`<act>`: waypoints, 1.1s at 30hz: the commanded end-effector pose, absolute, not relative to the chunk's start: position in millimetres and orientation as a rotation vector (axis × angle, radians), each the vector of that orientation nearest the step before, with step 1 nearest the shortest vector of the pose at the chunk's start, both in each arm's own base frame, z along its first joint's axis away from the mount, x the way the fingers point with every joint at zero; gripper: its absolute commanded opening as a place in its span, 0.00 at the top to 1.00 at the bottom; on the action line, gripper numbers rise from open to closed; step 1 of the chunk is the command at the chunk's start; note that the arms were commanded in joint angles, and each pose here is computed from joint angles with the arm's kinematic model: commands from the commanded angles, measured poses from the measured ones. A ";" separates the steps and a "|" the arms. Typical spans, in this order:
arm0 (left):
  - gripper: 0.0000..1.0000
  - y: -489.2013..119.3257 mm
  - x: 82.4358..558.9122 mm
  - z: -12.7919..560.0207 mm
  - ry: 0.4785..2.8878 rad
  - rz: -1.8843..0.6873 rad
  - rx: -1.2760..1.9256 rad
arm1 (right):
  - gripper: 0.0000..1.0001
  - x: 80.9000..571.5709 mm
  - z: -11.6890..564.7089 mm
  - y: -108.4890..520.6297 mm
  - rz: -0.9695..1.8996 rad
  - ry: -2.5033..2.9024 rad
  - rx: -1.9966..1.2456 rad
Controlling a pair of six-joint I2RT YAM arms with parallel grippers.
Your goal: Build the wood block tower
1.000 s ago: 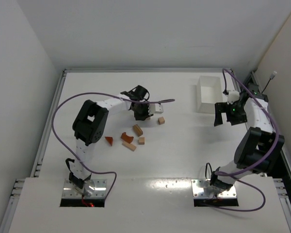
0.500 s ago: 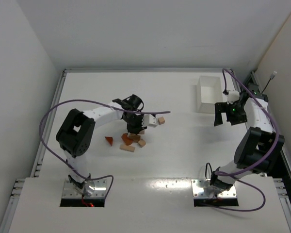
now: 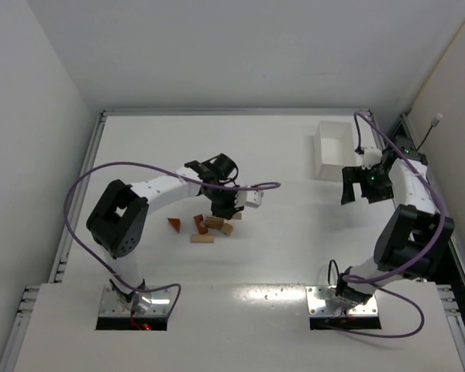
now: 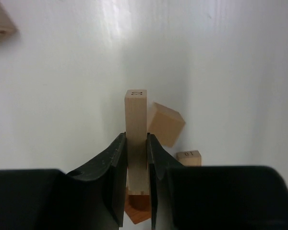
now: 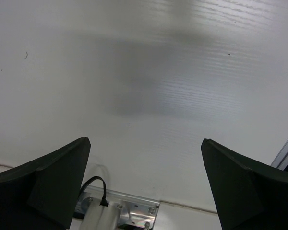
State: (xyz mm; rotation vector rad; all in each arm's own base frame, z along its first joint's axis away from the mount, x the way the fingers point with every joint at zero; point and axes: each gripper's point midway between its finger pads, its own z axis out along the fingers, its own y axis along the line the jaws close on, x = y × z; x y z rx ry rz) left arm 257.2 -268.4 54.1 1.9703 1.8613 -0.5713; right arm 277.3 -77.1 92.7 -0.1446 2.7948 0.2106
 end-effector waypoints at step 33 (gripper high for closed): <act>1.00 -300.3 449.2 98.2 2.348 -1.289 -0.259 | 0.00 299.3 120.8 -46.4 0.451 2.668 0.028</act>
